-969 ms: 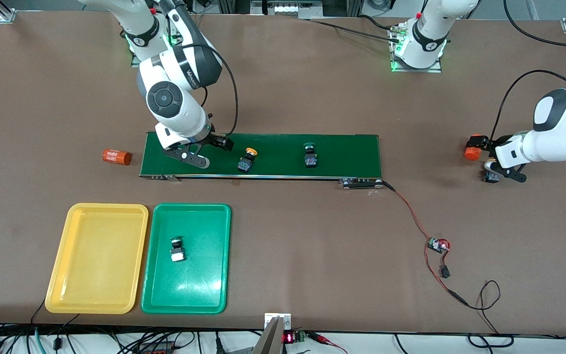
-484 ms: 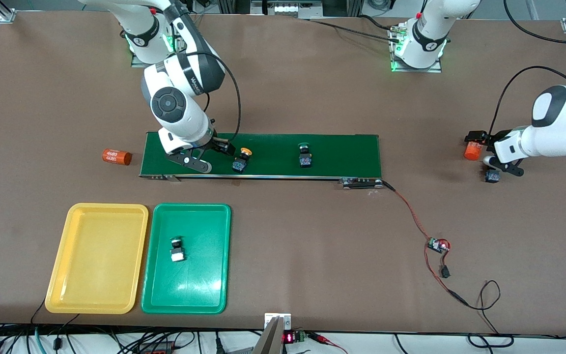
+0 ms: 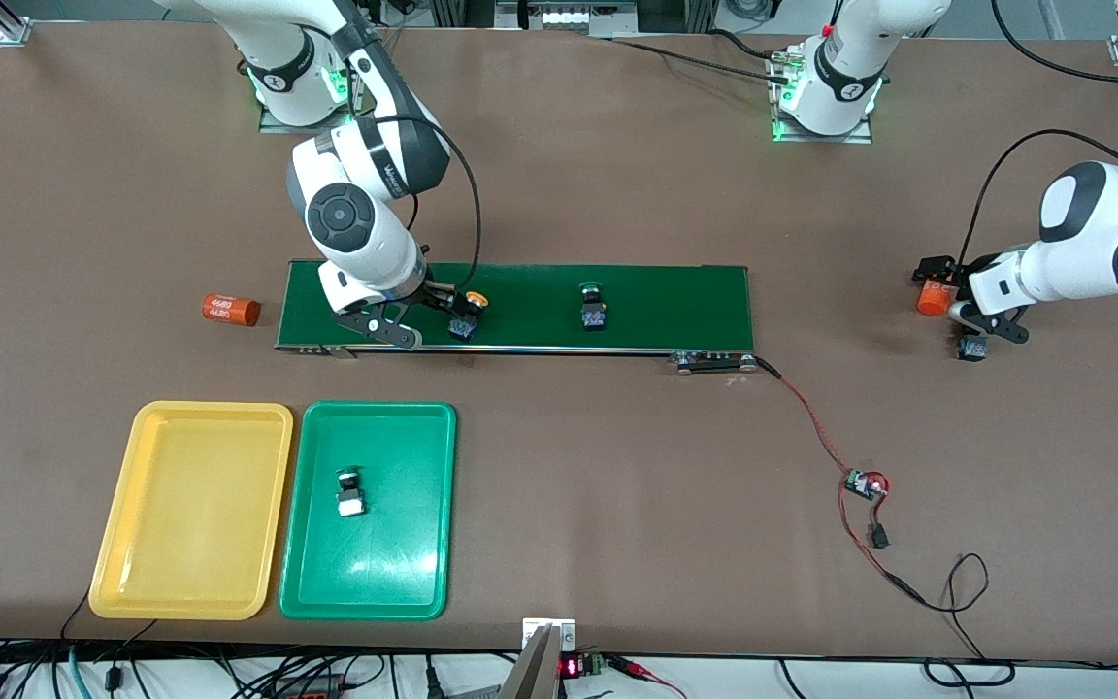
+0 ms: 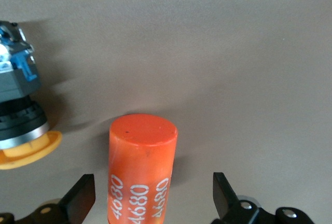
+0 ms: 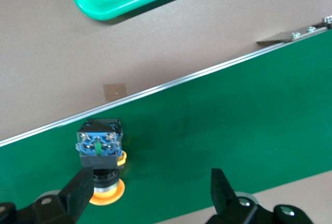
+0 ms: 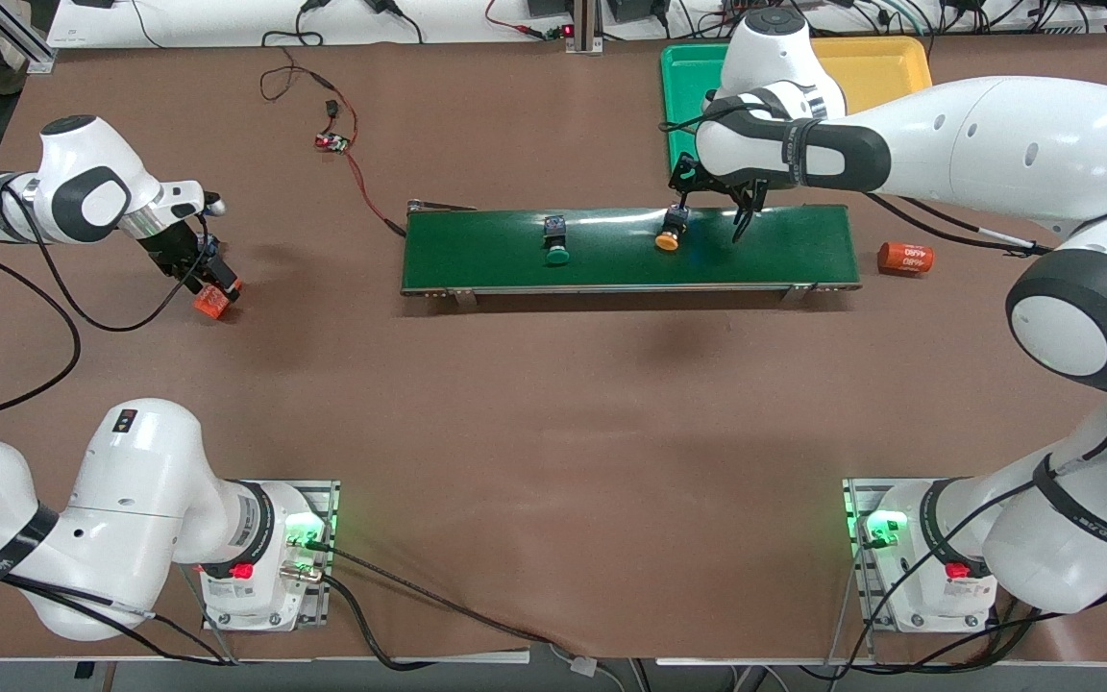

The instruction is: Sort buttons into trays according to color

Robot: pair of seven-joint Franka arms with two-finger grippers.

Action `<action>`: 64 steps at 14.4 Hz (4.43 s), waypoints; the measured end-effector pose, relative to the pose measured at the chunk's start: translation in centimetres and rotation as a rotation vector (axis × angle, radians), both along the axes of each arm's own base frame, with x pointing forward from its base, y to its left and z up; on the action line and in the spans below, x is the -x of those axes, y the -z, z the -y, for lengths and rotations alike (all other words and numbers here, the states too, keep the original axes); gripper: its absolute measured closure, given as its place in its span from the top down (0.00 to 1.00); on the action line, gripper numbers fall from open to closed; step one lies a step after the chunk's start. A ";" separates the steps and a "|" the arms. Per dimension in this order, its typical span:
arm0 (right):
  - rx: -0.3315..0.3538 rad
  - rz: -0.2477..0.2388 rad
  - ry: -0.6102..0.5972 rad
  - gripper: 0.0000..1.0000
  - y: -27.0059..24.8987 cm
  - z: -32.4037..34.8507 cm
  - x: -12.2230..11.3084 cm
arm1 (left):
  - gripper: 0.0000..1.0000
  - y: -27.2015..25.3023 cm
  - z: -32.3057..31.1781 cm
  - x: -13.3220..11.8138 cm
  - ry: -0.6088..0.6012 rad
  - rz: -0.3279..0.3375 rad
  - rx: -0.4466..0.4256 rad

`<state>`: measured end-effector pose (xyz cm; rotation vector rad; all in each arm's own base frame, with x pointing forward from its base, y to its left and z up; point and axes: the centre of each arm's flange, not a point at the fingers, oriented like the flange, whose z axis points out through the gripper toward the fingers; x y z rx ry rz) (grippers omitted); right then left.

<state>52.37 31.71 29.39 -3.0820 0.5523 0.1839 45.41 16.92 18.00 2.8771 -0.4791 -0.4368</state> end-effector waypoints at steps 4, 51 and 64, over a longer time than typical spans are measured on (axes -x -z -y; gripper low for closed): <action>-0.011 0.037 0.006 1.00 0.6 -0.1 -0.7 | 0.84 0.1 -0.2 0.1 0.037 0.006 0.002; 0.079 0.297 -0.486 0.52 7.7 36.4 -23.8 | 0.79 -8.2 50.0 -4.5 1.440 0.194 -0.038; -0.042 0.180 -0.499 1.00 -1.0 33.5 -22.8 | 1.00 -14.1 37.1 -11.9 0.946 0.158 -0.120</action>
